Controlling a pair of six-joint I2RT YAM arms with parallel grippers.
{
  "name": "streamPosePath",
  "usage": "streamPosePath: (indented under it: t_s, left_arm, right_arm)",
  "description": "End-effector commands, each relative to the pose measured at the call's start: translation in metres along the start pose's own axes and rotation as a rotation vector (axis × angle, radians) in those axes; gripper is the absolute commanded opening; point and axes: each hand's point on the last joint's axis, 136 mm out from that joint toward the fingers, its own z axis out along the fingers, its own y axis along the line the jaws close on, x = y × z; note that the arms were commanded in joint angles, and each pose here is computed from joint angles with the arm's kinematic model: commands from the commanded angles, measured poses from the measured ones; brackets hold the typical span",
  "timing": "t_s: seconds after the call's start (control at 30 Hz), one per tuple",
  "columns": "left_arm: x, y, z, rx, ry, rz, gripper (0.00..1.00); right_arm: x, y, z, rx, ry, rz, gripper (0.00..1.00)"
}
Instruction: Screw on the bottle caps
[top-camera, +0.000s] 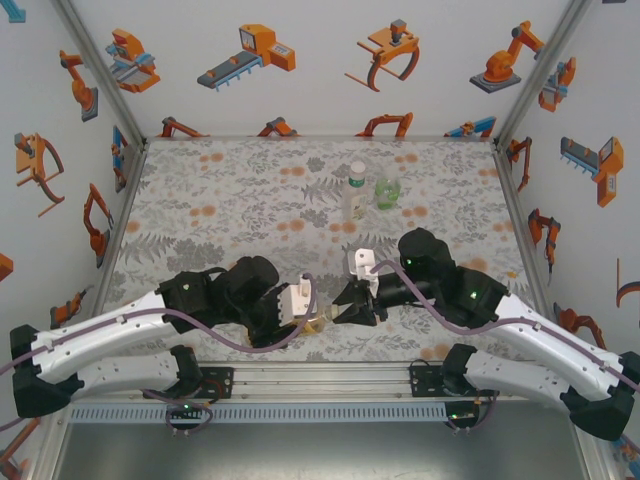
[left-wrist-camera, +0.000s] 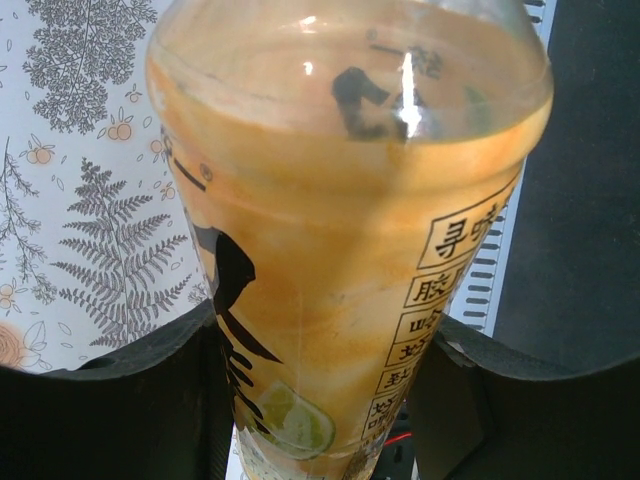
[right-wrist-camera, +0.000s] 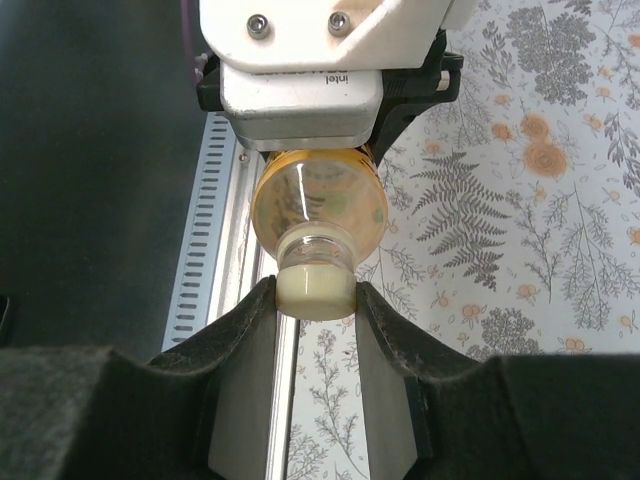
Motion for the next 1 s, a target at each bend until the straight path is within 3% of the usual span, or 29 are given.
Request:
streamPosePath:
  t_s: [0.0,0.97]
  left_arm:
    - [-0.018,-0.003,-0.003,0.009,-0.055,0.047,0.08]
    - [-0.009,-0.006,0.007,0.031,0.023,0.076,0.05]
  right_arm:
    - [-0.01,0.002,-0.004,0.006,0.005,-0.041,0.0]
    - [-0.014,0.01,0.004,-0.082,0.074,-0.033,0.0]
